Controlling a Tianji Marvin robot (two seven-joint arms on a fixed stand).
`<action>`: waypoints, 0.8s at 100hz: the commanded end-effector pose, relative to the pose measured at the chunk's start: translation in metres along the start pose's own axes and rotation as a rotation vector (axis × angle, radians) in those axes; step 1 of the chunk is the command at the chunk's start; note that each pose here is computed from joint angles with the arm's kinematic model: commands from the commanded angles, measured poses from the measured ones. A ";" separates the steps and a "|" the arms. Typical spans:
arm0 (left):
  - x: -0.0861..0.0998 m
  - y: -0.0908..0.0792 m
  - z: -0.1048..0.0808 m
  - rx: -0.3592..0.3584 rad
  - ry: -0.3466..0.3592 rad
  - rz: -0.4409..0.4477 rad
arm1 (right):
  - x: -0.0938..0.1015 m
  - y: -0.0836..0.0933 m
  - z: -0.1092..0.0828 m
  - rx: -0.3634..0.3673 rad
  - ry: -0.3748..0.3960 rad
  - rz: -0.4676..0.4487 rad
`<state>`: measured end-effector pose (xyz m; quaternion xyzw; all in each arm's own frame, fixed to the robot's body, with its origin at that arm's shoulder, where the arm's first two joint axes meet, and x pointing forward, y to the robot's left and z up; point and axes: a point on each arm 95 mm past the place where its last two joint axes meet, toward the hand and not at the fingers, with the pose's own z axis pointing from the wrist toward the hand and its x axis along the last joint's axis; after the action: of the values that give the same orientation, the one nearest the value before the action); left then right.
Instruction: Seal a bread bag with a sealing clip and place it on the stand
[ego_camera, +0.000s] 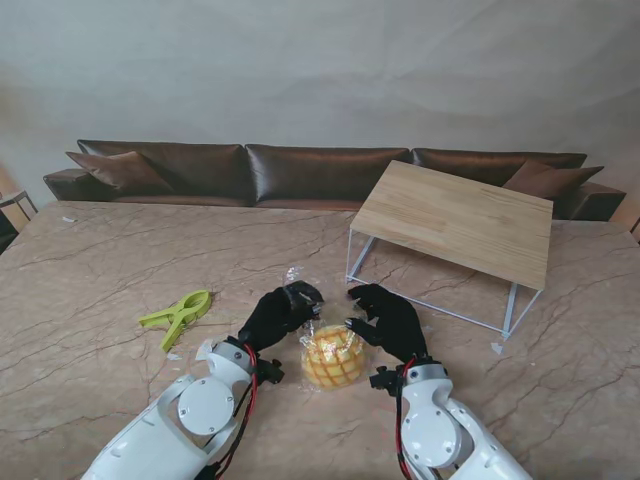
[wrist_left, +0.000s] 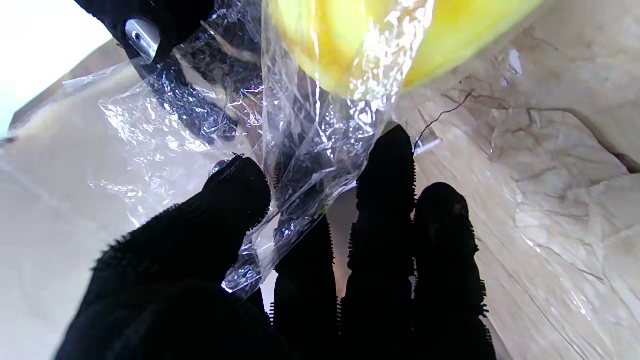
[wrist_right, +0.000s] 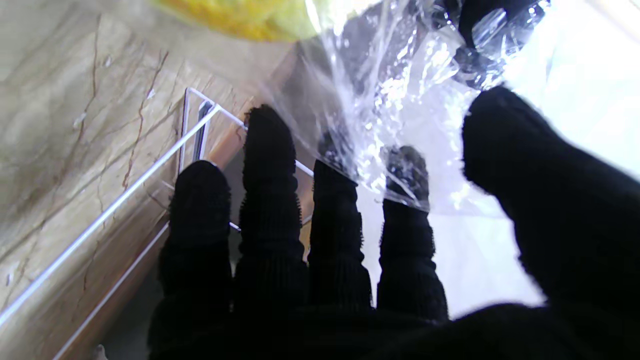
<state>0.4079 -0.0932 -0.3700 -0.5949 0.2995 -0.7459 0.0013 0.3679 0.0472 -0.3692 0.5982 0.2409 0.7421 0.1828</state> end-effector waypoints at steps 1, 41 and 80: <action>0.006 -0.002 0.003 -0.018 0.019 0.007 | 0.005 0.004 0.001 -0.002 0.015 0.011; 0.007 -0.015 0.005 -0.059 0.037 0.088 | 0.012 0.000 0.008 0.048 0.075 0.202; 0.000 -0.025 0.004 -0.048 0.096 0.151 | -0.003 -0.003 0.007 0.048 0.026 0.345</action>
<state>0.4201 -0.0773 -0.3542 -0.5349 0.3646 -0.7615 0.0320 0.3761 0.0494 -0.3681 0.6189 0.1556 0.7692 0.0325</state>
